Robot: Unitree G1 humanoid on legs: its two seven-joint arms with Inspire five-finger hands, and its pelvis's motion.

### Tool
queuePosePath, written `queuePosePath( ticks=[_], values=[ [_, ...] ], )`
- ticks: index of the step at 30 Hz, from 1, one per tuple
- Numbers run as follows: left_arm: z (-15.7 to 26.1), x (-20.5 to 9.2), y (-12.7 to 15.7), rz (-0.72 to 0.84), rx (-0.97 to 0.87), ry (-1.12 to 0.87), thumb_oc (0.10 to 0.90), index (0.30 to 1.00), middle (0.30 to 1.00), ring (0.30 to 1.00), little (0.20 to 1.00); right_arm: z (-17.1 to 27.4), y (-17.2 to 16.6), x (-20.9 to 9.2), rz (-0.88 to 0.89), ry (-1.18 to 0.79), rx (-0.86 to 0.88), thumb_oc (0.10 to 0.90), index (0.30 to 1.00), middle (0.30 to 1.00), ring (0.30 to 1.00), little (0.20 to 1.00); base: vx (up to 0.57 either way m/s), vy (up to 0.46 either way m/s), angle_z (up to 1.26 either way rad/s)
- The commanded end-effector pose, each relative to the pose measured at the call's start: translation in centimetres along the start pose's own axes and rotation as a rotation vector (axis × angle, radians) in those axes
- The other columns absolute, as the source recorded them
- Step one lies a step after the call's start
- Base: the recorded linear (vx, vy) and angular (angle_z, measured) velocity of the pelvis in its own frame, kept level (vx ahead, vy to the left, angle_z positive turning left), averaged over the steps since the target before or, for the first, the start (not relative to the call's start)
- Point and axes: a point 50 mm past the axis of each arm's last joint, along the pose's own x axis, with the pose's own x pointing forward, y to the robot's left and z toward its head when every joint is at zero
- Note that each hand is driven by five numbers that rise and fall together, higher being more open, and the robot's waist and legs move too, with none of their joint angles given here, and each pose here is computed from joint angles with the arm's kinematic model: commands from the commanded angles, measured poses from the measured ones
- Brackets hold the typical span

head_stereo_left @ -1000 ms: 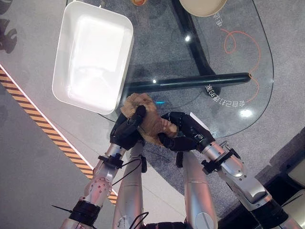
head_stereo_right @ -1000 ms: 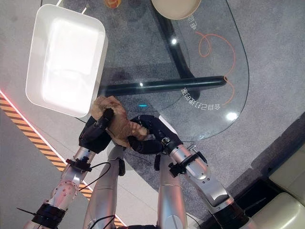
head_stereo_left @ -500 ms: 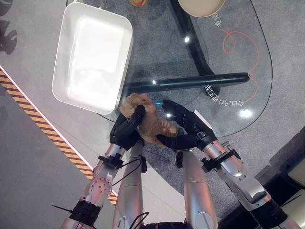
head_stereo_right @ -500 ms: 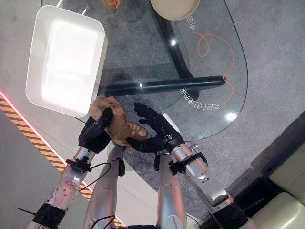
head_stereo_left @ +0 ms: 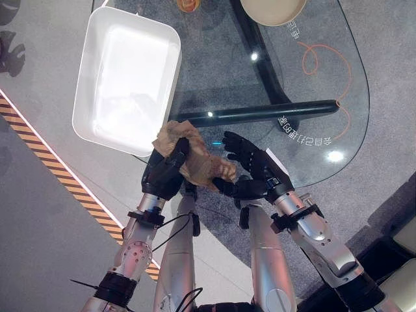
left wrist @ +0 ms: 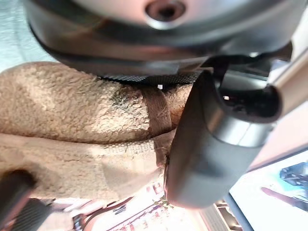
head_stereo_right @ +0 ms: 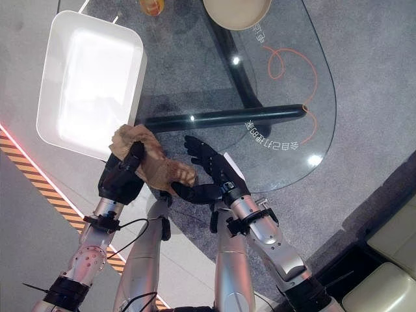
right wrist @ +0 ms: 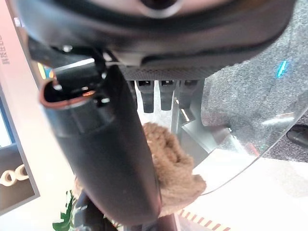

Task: Wipe the table with a cloth and put it in the basket.

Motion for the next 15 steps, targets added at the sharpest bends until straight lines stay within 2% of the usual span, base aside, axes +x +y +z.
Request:
queuePosePath(
  ticks=[1,9,15],
  values=[
    [6.4,1.3,-3.4,-0.159,0.164,-0.349,0.1,0.3,0.3,0.3,0.2,0.6,-1.1,-0.9,-0.034,-0.004,-0.027,0.8,0.9,0.9,0.9,0.9,0.01,0.059,-0.01],
    [10.6,1.4,-4.0,0.017,0.441,-0.568,0.1,0.3,0.3,0.3,0.2,-2.2,-0.8,-1.7,-0.005,0.168,0.001,0.8,0.9,0.9,0.9,0.9,0.01,0.053,-0.04],
    [12.9,1.8,-5.0,0.1,0.531,-0.72,0.1,0.3,0.3,0.3,0.2,-3.4,-0.2,-1.5,0.008,0.248,0.022,0.8,0.9,0.9,0.9,0.9,0.01,0.051,0.0]
  ],
)
